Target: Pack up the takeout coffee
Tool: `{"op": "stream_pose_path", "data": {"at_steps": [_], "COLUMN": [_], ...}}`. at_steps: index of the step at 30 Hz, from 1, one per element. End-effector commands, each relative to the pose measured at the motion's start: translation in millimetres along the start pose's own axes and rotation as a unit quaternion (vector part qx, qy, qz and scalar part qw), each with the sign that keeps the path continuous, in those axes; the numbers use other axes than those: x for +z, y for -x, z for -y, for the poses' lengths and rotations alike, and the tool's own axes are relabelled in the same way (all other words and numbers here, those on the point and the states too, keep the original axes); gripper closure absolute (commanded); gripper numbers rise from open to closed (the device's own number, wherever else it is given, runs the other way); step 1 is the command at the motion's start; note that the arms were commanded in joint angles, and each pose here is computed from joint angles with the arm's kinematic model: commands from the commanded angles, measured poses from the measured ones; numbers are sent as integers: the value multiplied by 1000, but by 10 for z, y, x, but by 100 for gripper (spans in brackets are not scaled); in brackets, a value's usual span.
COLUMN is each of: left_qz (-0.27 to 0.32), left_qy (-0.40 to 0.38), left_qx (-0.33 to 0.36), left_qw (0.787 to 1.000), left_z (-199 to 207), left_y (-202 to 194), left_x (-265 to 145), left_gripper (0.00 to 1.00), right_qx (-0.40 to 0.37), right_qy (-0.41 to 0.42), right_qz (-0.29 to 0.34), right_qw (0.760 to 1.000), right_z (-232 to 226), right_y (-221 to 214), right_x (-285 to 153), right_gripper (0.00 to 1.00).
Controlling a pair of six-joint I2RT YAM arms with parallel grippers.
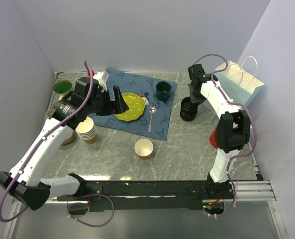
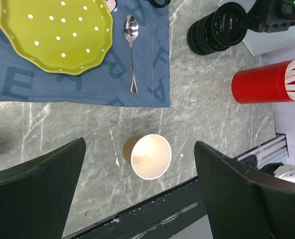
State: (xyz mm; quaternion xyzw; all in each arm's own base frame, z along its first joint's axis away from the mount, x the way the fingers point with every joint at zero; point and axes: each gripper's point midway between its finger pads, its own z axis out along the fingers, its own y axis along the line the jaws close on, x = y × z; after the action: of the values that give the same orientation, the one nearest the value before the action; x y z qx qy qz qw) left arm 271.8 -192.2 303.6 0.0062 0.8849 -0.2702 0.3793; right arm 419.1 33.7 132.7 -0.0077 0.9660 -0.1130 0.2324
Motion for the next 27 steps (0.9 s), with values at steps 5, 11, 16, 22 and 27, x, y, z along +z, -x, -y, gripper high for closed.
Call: {"op": "stream_pose_path", "data": {"at_steps": [5, 11, 16, 22, 27], "left_qz": [6, 5, -21, -39, -39], "left_qy": [-39, -78, -81, -85, -98], "left_qx": [15, 16, 15, 13, 10], "left_qw": [999, 997, 996, 996, 994], "left_z": [244, 483, 472, 463, 503], "left_y": [254, 460, 390, 320, 305], "left_x": [180, 362, 570, 680, 668], "left_gripper": [2, 2, 8, 16, 25], "right_qx": [-7, -88, -113, -113, -105], "right_qy": [32, 89, 139, 182, 197], "right_qz": [92, 135, 165, 185, 187], "right_qw": [995, 983, 970, 959, 957], "right_z": [-207, -899, -1316, -1496, -1528], "right_y": [333, 254, 117, -27, -105], "right_x": [-950, -1620, -2156, -2527, -2620], "right_gripper": [87, 87, 87, 87, 86]}}
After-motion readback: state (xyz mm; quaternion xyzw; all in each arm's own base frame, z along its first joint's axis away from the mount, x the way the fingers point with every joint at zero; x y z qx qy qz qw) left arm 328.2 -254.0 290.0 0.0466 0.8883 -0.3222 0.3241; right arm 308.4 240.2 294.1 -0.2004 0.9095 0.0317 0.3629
